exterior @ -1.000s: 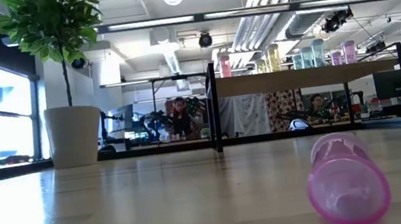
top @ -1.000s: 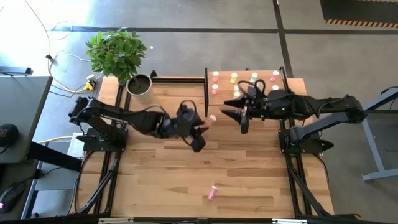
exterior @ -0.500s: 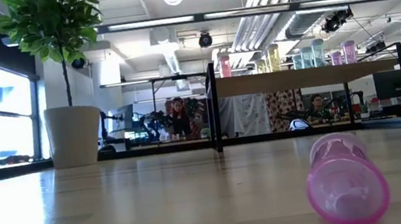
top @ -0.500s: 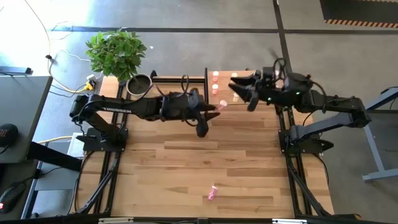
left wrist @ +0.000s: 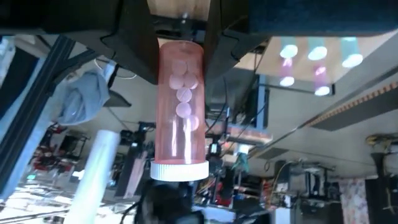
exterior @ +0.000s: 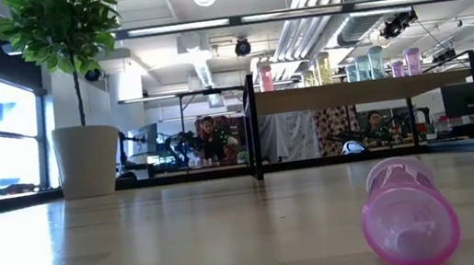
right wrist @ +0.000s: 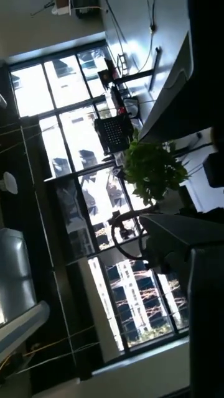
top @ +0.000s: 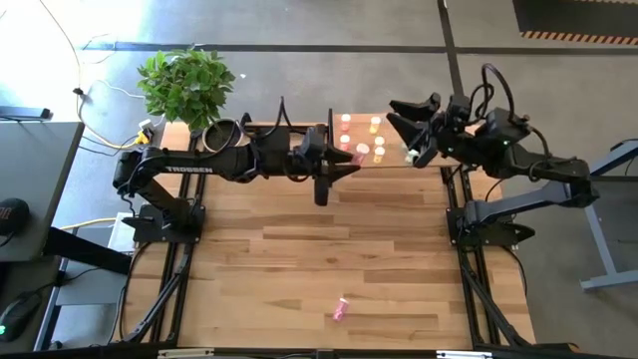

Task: Pick and place medicine bottles onto shelf by color
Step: Put the pink pill bottle on the shelf aligned with the other pink pill bottles

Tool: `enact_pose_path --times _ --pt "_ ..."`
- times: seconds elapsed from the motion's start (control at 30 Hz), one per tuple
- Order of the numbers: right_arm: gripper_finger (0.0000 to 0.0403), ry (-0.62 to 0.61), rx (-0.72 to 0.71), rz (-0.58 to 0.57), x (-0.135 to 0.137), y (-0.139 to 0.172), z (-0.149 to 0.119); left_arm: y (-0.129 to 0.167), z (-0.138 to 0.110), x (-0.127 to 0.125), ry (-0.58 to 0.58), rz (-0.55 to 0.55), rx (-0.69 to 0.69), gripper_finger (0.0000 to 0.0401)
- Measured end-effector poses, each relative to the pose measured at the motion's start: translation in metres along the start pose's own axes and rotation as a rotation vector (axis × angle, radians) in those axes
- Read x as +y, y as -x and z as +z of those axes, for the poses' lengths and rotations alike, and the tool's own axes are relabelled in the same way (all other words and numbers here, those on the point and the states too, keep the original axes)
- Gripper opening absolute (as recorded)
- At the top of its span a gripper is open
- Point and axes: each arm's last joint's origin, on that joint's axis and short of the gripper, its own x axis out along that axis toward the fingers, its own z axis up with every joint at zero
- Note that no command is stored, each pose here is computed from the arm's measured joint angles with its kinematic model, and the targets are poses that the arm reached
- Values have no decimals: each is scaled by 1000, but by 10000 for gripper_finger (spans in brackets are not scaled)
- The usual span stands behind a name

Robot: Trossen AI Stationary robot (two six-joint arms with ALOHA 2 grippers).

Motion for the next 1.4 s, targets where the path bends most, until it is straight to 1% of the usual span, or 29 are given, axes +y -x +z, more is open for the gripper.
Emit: enact_pose_path --times 0.1,0.27,0.47,0.63,0.7,0.83,0.87,0.93,1.07,1.23,1.4 --pt "189 32 73 -9 -5 0 -6 0 1 0 0 -10 -6 101" --pt "189 48 213 -7 -8 -3 -22 0 1 0 0 -9 -6 101" --pt "189 88 261 41 -4 -10 -33 -5 -5 1 0 -3 13 101" --pt "189 66 274 50 -4 -11 -35 -9 -11 2 5 8 27 101" --pt "189 55 308 40 -5 -10 -38 -12 -14 2 1 13 33 101" --pt "189 29 424 2 -9 -6 -48 -15 -24 3 -5 24 103 101" --pt "189 21 450 -7 -9 -5 -51 -16 -29 4 -5 29 138 101" --pt "189 3 496 -7 -10 -3 -54 -16 -36 5 -12 36 193 101" --pt "189 -15 568 -21 -12 0 -60 -18 -46 4 -22 37 259 101" --pt "189 -46 636 -47 -14 4 -66 -23 -53 0 -41 35 279 101" --pt "189 -92 702 -19 -14 6 -70 -25 -55 -2 -42 29 270 101"
